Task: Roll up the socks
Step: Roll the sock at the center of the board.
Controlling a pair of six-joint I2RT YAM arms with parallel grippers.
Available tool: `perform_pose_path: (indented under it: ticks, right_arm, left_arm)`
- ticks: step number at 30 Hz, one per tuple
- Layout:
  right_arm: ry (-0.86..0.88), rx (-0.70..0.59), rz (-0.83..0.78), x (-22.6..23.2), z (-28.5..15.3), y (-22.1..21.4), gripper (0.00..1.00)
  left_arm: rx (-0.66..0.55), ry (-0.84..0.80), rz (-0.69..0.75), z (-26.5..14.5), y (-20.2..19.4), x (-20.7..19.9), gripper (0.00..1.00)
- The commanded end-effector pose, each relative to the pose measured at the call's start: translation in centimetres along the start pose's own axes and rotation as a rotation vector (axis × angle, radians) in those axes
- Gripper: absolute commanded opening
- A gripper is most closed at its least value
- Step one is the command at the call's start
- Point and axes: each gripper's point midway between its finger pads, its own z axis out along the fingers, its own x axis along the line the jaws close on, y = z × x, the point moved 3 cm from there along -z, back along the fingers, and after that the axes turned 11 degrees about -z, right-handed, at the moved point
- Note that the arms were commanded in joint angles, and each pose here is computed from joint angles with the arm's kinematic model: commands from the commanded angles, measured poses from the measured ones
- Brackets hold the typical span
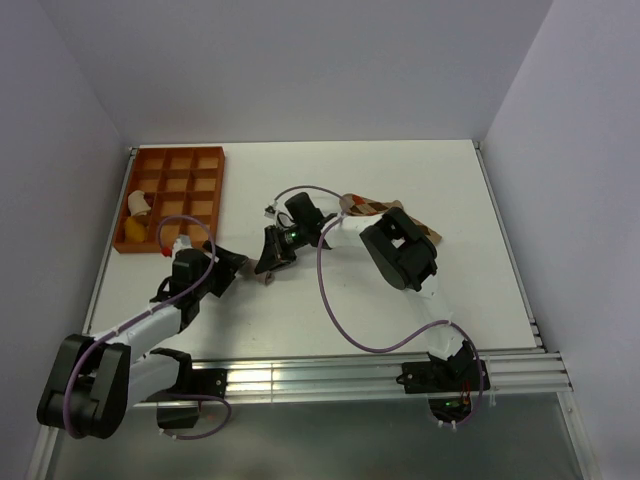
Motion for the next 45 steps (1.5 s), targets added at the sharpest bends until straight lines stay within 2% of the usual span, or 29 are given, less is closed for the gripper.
perform_pose_path:
  ticks: [1, 11, 21, 25, 33, 45]
  right_arm:
    - [-0.042, 0.007, 0.146, -1.4, 0.8, -1.4, 0.0]
    - [-0.039, -0.004, 0.179, -1.8, 1.0, -1.7, 0.0]
    - [-0.013, -0.01, 0.206, -1.8, 1.2, -2.1, 0.0]
    - [0.001, -0.011, 0.215, -1.8, 1.3, -2.2, 0.0]
    - [0.024, -0.025, 0.241, -1.8, 1.5, -2.2, 0.0]
    - [0.079, -0.036, 0.324, -2.0, 1.8, -2.7, 0.0]
  left_arm:
    - [-0.003, 0.006, -0.058, 0.3, -0.2, 0.1, 0.75]
    - [0.054, 0.03, -0.074, 1.3, -2.7, -0.2, 0.72]
    - [-0.085, 0.105, -0.111, 1.5, -1.1, 1.4, 0.7]
    - [-0.1, 0.113, -0.117, 1.5, -0.9, 1.6, 0.69]
    - [-0.02, 0.082, -0.126, 1.8, -2.3, 1.7, 0.68]
    - [0.002, 0.094, -0.124, 2.5, -3.1, 3.2, 0.68]
